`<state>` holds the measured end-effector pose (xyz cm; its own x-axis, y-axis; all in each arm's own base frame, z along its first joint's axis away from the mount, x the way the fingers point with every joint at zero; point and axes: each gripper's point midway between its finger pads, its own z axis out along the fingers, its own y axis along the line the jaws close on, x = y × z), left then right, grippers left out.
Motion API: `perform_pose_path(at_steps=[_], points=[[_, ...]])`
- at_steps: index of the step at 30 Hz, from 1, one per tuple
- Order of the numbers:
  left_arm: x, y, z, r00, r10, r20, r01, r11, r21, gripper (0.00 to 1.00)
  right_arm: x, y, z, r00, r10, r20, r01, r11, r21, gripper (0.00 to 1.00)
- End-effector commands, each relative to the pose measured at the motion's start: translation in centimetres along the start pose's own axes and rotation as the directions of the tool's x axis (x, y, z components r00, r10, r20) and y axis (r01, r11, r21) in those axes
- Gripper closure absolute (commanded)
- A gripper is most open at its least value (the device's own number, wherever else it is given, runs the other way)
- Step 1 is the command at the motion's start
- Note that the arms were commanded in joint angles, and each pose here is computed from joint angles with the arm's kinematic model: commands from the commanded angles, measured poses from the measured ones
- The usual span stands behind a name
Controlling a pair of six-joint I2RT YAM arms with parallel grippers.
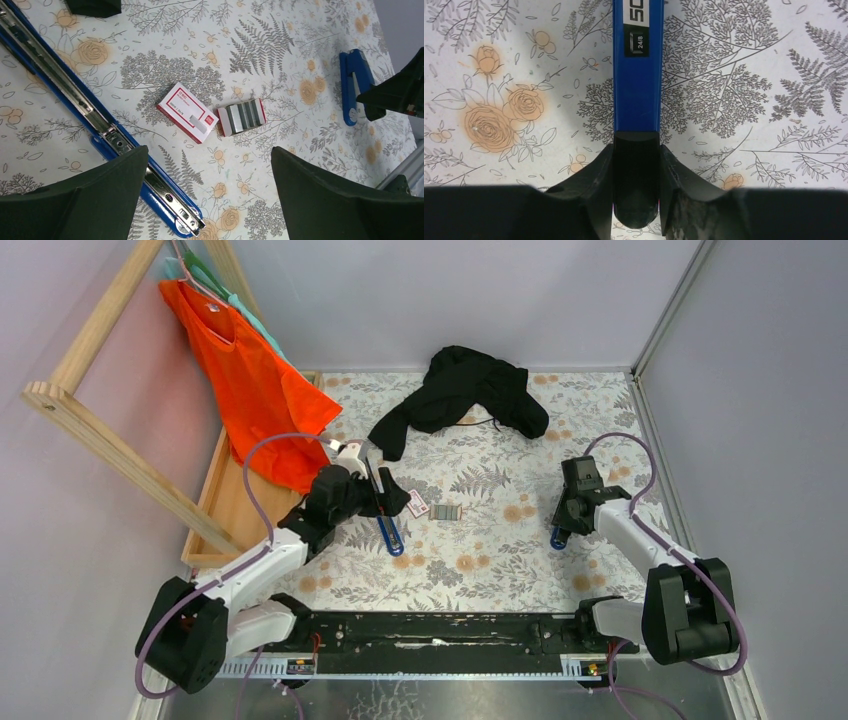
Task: Load the staples into the stapler
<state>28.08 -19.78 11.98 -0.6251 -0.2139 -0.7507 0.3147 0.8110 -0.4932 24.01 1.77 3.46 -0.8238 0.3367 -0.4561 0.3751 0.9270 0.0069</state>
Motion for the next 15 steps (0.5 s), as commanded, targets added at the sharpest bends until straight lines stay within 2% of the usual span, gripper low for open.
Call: perform_pose_path(at_steps=[1, 8, 15], points=[[-1.8, -1.7, -0.2, 0.998, 0.017, 0.066, -0.022, 0.996, 0.083, 0.0, -0.2, 1.8, -0.6, 1.0, -0.001, -0.025, -0.001, 0.996, -0.091, 0.72], [-1.7, -3.7, 0.2, 0.996, -0.082, 0.023, 0.077, 0.984, 0.161, 0.03, -2.1, 7.0, -2.9, 1.0, 0.023, 0.006, -0.019, 0.93, -0.366, 0.99], [-0.1, -8.1, 1.1, 0.993, -0.111, -0.043, 0.118, 0.972, 0.206, 0.05, -3.2, 11.4, -6.1, 0.996, 0.07, 0.063, -0.017, 0.788, -0.616, 1.0]])
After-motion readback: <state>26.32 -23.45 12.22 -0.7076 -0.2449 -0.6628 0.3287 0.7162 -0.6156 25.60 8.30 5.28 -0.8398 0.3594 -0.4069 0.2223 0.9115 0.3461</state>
